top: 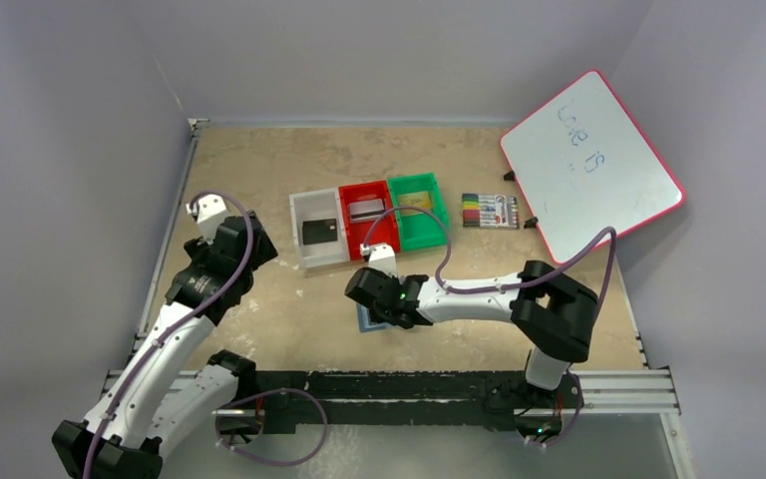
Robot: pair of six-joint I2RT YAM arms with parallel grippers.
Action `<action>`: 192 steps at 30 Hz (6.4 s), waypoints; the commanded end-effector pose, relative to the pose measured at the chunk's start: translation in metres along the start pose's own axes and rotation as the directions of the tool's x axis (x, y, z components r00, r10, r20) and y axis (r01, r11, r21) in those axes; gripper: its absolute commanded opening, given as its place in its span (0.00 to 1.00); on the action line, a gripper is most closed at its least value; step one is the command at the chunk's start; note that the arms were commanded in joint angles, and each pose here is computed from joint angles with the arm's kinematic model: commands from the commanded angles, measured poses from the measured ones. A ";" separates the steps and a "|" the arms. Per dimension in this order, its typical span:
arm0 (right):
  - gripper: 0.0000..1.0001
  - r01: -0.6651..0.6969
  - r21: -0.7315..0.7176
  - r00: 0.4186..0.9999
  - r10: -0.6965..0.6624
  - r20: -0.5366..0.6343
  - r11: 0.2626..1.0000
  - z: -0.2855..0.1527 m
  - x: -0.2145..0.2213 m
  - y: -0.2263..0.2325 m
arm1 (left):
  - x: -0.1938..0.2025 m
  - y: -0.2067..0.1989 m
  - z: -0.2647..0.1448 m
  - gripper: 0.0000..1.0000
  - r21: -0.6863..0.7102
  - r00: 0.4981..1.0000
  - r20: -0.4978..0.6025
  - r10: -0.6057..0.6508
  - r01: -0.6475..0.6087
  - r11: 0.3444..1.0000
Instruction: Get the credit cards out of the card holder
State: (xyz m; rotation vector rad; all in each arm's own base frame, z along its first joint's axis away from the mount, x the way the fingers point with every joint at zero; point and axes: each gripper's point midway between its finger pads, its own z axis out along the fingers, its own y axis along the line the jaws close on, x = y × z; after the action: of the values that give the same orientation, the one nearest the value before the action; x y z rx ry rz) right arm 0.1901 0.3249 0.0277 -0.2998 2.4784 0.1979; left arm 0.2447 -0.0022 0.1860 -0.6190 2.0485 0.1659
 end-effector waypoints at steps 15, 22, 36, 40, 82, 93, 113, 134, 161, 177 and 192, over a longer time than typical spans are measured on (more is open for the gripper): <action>0.20 -0.231 -0.379 0.961 0.271 0.054 0.896 -0.025 -0.039 0.002 | 0.056 -0.135 -0.045 0.90 0.632 0.915 -0.362 -0.180 0.382 0.674; 0.22 -0.310 -0.474 0.929 0.368 0.031 0.824 -0.027 -0.037 -0.003 | 0.093 -0.182 -0.073 0.91 0.715 0.927 -0.374 -0.038 0.315 0.624; 0.22 -0.359 -0.491 0.907 0.420 0.015 0.793 -0.023 -0.031 -0.015 | 0.175 -0.241 -0.069 0.91 0.669 0.909 -0.417 0.004 0.304 0.679; 0.23 -0.362 -0.490 0.905 0.424 0.017 0.793 -0.024 -0.030 -0.018 | 0.179 -0.253 -0.069 0.89 0.669 0.910 -0.415 -0.010 0.313 0.674; 0.47 -0.370 -0.484 0.891 0.450 0.057 0.793 -0.058 -0.036 -0.040 | 0.205 -0.254 -0.060 0.49 0.555 0.758 -0.601 -0.252 0.623 0.551; 0.45 -0.459 -0.168 0.851 0.486 0.198 0.873 -0.069 -0.044 -0.110 | 0.205 -0.277 -0.081 0.41 0.604 0.757 -0.633 -0.163 0.615 0.507; 0.43 -0.508 -0.225 0.789 0.554 0.267 0.832 -0.097 -0.058 -0.123 | 0.287 -0.297 -0.079 0.32 0.583 0.732 -0.681 -0.019 0.558 0.591; 0.38 -0.458 -0.380 0.795 0.562 0.229 0.804 -0.108 -0.066 -0.096 | 0.216 -0.291 -0.095 0.35 0.661 0.899 -0.439 0.007 0.318 0.680; 0.33 -0.383 -0.470 0.908 0.419 -0.030 0.796 -0.043 -0.036 -0.023 | 0.190 -0.211 -0.064 0.47 0.531 0.958 -0.285 -0.010 0.166 0.831; 0.32 -0.415 -0.486 0.900 0.426 -0.095 0.769 -0.016 -0.023 -0.038 | 0.219 -0.226 -0.066 0.46 0.568 0.937 -0.339 0.087 0.130 0.813; 0.27 -0.473 -0.447 0.879 0.444 -0.177 0.759 0.006 0.006 -0.043 | 0.247 -0.221 -0.060 0.43 0.560 0.913 -0.375 0.159 0.086 0.824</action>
State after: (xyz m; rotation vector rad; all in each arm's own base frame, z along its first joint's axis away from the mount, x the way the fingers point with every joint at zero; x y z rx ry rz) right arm 0.2047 0.2857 0.0229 0.1112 2.4789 1.0170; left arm 0.2043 -0.2878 0.0364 -0.2759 2.3474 -0.5404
